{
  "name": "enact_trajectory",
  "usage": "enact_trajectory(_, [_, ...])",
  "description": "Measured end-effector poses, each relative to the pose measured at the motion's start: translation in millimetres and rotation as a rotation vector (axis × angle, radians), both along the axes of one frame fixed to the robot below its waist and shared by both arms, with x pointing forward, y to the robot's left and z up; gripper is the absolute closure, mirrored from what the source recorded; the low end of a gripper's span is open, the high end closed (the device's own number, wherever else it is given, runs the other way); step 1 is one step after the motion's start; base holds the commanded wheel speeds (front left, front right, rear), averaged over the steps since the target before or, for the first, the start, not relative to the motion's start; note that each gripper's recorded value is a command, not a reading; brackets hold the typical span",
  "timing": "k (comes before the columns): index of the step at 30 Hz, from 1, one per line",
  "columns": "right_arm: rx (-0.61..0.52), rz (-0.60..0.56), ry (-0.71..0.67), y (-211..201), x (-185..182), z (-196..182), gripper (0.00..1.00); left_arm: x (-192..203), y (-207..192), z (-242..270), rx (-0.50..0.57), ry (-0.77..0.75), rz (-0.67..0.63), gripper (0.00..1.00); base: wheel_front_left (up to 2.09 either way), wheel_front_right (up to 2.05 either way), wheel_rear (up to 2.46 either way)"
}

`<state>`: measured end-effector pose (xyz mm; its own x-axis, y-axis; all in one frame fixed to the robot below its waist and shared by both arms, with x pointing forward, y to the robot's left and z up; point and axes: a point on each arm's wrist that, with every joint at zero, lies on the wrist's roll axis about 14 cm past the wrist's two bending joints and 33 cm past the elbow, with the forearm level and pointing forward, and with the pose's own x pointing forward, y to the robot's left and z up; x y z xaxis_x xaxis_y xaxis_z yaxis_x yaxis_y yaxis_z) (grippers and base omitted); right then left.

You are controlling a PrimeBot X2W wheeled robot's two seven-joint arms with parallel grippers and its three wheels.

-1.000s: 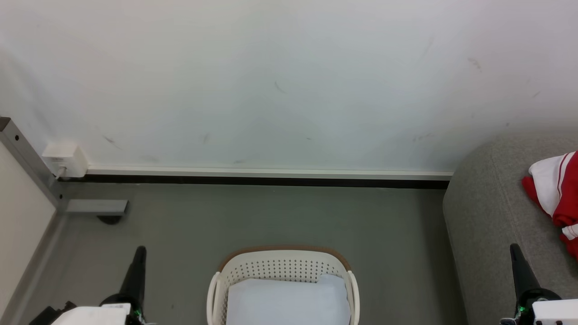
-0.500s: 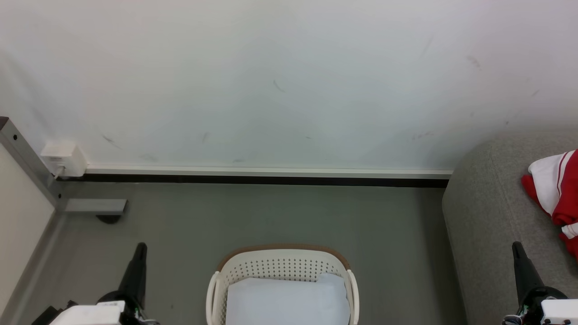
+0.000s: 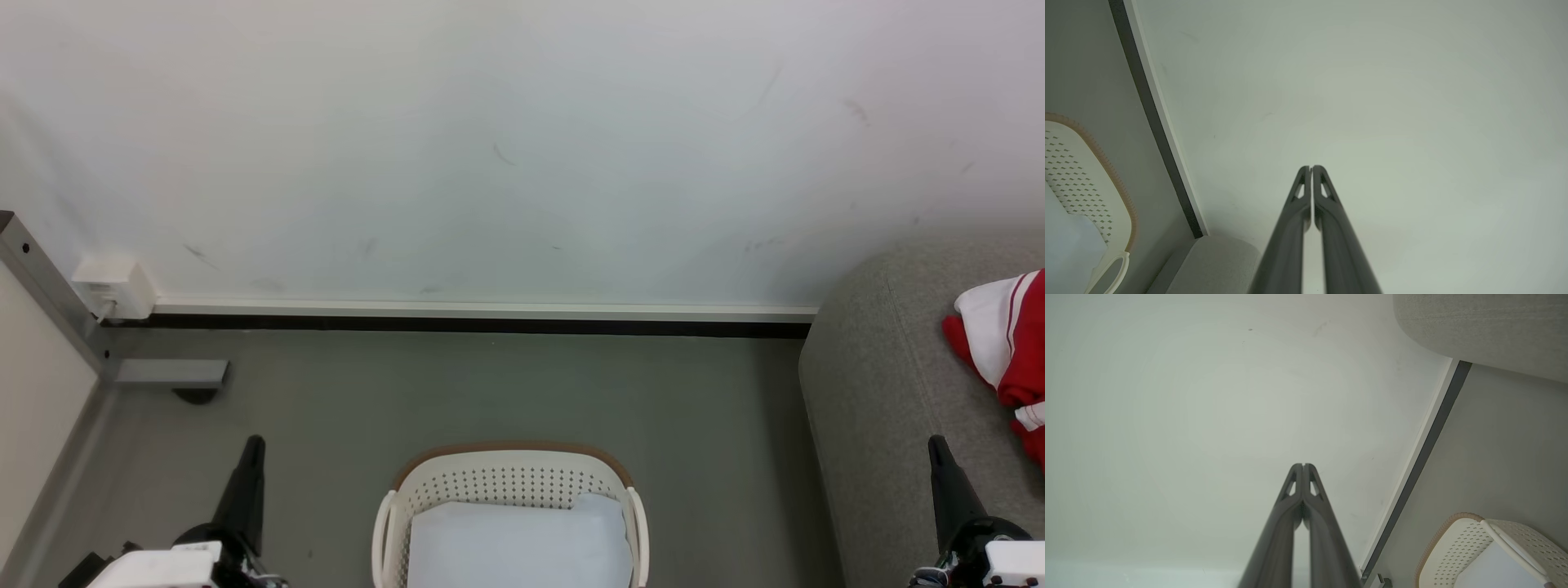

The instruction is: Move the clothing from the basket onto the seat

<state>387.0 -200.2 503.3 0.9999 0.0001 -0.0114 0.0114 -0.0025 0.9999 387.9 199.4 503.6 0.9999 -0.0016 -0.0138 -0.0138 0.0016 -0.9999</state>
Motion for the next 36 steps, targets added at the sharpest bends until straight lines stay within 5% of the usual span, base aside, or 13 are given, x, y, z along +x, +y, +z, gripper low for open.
enact_trajectory(36, [0.000, 0.000, 0.000, 0.1, 0.1, 0.1, 1.00, 0.0, 0.0, 0.2, 0.000, -0.001, 0.000, 1.00, 0.00, 0.00, 0.00])
